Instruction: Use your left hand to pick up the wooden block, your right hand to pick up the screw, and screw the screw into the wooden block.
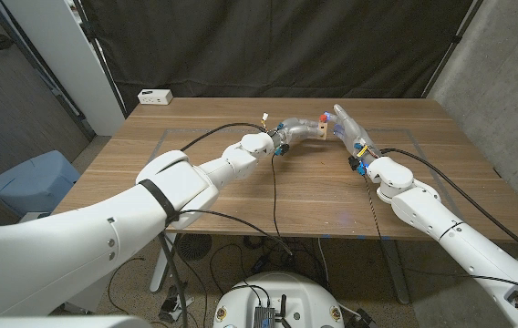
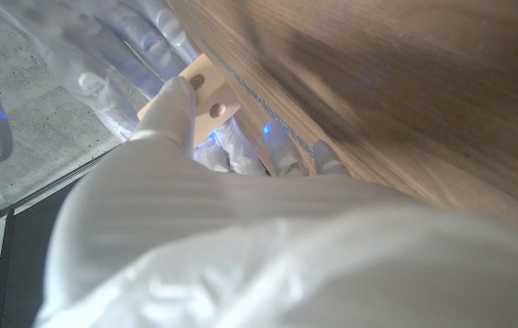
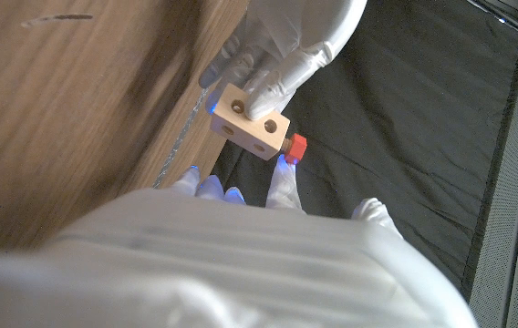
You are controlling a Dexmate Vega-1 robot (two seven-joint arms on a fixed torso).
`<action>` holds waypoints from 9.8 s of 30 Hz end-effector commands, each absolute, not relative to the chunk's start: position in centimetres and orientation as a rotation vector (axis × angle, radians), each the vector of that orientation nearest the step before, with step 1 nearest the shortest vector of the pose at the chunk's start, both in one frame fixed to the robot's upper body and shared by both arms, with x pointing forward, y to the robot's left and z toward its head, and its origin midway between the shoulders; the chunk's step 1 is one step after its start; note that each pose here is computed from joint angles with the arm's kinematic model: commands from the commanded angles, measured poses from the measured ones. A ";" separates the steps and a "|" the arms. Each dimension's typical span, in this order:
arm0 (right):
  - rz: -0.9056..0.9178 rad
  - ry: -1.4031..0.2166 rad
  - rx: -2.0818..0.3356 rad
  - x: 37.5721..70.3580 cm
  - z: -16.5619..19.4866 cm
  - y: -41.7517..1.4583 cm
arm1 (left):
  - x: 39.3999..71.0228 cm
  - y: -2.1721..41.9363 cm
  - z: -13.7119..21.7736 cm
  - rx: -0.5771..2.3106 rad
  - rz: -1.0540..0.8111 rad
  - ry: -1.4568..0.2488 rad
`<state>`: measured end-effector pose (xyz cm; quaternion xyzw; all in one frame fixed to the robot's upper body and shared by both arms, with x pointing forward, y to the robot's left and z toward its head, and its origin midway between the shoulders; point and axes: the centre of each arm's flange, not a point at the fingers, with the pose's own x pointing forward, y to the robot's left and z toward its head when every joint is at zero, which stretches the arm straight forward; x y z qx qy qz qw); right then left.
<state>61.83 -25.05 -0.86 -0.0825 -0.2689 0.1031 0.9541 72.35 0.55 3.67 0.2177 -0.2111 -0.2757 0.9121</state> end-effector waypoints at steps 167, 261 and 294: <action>0.225 -0.555 -0.222 60.9 -0.4 -25.7 | 71.9 0.0 3.3 0.458 -0.606 -0.457; 0.219 -0.509 -0.210 58.3 -2.9 -25.6 | 71.7 -0.1 2.3 0.430 -0.623 -0.456; 0.217 -0.520 -0.256 56.1 -3.1 -25.6 | 71.5 -0.5 2.1 0.429 -0.635 -0.463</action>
